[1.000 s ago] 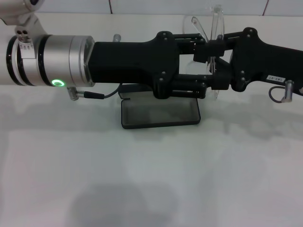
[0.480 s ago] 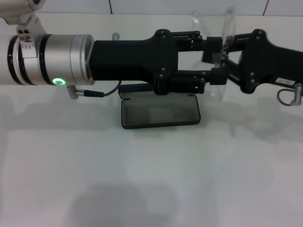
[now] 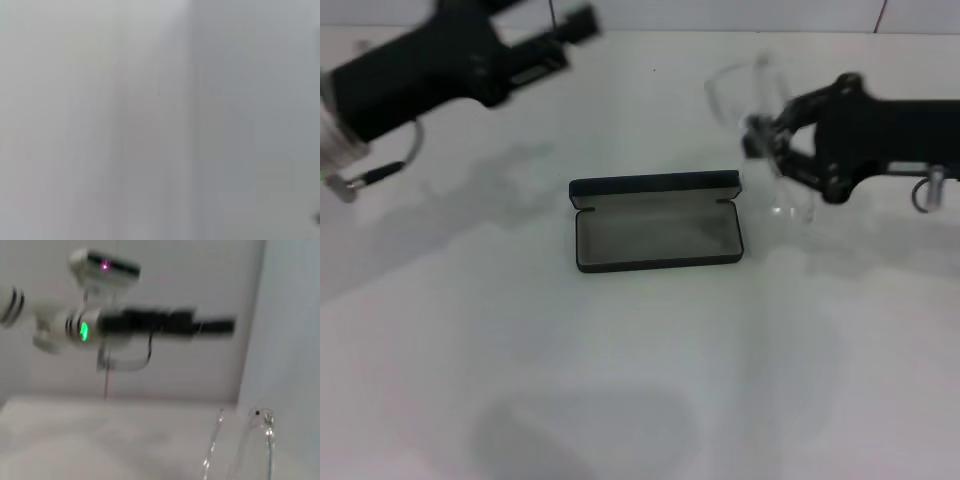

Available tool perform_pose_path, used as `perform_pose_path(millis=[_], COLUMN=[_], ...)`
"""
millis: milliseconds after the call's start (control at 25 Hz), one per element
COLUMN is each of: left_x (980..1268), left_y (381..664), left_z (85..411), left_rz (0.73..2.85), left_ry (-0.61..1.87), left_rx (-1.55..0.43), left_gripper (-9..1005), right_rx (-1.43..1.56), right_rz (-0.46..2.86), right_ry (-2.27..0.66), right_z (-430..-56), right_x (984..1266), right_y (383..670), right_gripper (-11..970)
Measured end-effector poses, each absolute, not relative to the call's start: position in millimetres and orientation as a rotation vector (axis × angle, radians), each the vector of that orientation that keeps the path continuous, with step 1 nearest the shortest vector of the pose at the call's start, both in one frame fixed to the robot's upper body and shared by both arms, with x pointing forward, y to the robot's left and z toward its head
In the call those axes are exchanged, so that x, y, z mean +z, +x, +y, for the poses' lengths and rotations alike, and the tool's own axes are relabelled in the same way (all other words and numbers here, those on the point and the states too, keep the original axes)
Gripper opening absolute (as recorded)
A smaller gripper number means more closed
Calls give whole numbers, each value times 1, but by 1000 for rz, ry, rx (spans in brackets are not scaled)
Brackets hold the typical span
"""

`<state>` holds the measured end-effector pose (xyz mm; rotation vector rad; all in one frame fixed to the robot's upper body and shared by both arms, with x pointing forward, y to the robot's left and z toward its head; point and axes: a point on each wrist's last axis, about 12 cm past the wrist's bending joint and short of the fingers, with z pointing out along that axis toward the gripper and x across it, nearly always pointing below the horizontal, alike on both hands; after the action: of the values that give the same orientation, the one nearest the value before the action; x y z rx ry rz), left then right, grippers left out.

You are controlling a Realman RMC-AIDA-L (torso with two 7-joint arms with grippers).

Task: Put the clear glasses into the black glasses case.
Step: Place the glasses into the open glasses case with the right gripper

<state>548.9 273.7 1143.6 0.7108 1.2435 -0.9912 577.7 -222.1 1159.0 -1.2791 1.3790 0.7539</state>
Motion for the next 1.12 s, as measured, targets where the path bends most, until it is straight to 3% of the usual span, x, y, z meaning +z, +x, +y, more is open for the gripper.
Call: perform_pose_path(millis=[240,480,1120], left_x=[1120,1105,1102], left_y=[549,556,561], left_z=[308,311,302], left_rz=[1287,1371,1372], left_ry=[448,386,417], left_rx=[-739,-629,-630], left_gripper=[700,700,700], right_rx=[507,310,98], right_rz=[1500,1550,1475], right_ry=[-1582,-1761,-1876], right_z=[-163,-111,-80], right_x=[1173,1174,1140], right_y=[580,587,577], right_gripper=[177,178,181])
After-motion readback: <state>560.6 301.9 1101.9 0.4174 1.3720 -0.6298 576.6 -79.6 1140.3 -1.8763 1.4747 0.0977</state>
